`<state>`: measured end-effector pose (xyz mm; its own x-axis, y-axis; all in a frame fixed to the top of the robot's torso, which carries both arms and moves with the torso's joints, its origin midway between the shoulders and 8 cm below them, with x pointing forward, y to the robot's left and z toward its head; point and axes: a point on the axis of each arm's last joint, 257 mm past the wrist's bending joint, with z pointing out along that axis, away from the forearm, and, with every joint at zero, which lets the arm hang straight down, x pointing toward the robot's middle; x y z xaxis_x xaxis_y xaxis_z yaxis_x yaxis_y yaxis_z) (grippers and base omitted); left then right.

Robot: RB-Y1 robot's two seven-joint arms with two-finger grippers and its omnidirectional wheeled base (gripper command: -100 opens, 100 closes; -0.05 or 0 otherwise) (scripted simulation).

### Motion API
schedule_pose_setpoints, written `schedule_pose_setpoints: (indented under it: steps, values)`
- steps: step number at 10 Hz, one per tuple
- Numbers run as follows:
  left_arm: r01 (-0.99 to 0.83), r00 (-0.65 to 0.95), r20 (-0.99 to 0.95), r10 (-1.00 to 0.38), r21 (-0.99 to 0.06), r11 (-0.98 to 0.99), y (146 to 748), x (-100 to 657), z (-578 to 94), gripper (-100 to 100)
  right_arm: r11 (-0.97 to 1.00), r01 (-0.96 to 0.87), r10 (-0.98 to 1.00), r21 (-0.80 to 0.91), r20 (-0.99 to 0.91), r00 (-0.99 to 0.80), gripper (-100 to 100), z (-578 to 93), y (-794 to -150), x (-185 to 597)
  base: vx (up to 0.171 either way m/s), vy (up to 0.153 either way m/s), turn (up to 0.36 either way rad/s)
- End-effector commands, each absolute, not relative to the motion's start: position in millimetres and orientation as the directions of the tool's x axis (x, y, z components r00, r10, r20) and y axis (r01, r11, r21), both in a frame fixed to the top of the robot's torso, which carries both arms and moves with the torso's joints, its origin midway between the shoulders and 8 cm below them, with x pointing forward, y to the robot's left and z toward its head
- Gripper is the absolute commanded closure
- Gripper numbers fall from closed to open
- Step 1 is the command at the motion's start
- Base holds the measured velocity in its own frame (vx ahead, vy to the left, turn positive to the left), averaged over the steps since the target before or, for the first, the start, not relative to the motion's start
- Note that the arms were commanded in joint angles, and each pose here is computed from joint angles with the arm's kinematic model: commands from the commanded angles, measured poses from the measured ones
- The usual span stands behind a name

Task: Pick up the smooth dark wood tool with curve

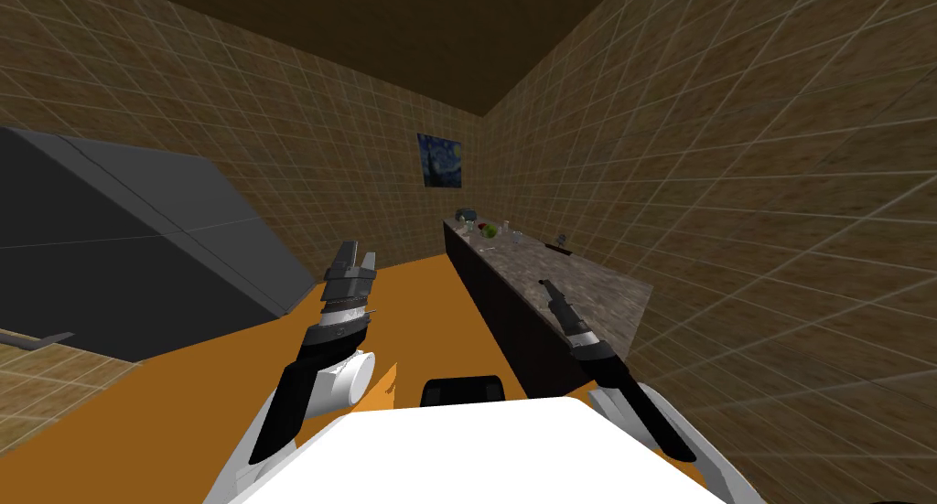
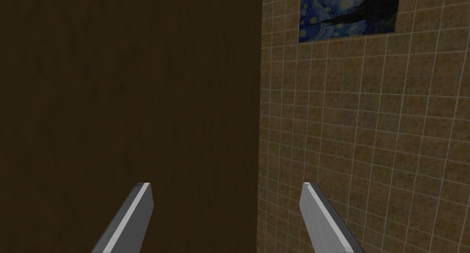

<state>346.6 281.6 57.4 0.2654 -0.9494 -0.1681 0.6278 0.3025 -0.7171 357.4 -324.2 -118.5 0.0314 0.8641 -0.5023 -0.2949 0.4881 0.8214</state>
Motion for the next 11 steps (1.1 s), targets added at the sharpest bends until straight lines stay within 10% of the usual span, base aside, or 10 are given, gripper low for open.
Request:
schedule_pose_setpoints:
  steps: [1, 11]
  values:
    - [0.628, 0.265, -0.168, -0.949, -0.717, 0.303, 281.6, 346.6, 57.4, 0, 0.512, -0.266, 0.848, 0.817, -0.53, 0.006, -100, -130.9, -329.4, 354.4, 0.025, 0.064, 0.011]
    - [0.628, 0.265, -0.168, -0.949, -0.717, 0.303, 281.6, 346.6, 57.4, 0, 0.709, 0.018, 0.693, 0.705, -0.691, -0.206, -100, -241.4, -414.7, 313.2, 0.04, 0.07, 0.027]
